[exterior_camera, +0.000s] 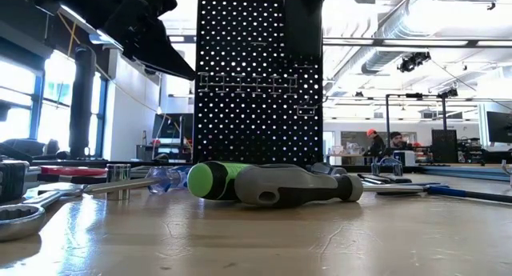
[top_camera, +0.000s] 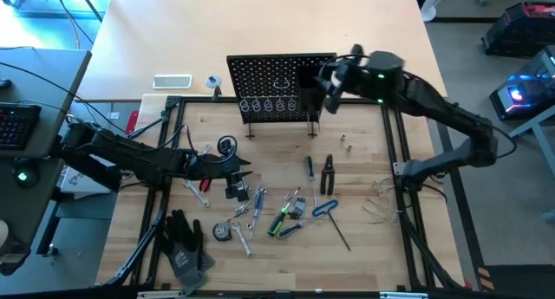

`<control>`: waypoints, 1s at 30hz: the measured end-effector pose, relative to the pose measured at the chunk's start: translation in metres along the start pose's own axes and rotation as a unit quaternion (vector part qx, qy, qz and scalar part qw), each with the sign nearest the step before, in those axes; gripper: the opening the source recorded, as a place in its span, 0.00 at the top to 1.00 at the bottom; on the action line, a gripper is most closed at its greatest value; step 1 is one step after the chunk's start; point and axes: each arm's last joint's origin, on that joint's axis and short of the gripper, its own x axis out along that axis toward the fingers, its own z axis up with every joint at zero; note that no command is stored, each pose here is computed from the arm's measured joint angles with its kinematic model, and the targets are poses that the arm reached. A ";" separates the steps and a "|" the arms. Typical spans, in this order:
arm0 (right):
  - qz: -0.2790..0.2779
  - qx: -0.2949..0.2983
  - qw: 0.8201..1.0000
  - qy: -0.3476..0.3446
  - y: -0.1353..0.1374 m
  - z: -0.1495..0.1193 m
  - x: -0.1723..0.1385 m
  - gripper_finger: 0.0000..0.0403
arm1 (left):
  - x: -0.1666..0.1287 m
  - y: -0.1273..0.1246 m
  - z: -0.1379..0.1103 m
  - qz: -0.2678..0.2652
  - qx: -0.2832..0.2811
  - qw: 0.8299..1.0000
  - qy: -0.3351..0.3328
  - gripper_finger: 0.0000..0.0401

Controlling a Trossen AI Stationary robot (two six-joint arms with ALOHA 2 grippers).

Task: Hang tools onto peg board
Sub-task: Put the socket wrench into the pegboard bin

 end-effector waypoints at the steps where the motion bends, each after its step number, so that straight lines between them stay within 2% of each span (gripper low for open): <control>1: -0.007 -0.002 1.000 -0.005 -0.001 0.003 -0.009 0.58 | 0.000 0.000 0.000 0.000 0.000 1.000 0.000 0.68; 8: -0.021 0.018 0.999 0.040 0.002 0.001 -0.062 0.58 | 0.000 0.000 0.000 0.000 0.000 1.000 0.000 0.68; 14: -0.015 0.061 0.989 0.135 0.016 -0.024 -0.078 0.58 | 0.001 0.003 0.000 0.004 0.001 1.000 0.001 0.68; 23: -0.015 0.110 0.956 0.273 0.051 -0.092 -0.073 0.58 | 0.002 0.004 0.000 0.004 0.000 1.000 0.002 0.68; 30: -0.029 0.156 0.934 0.319 0.082 -0.164 -0.062 0.58 | 0.002 0.005 0.000 0.005 0.007 1.000 0.002 0.68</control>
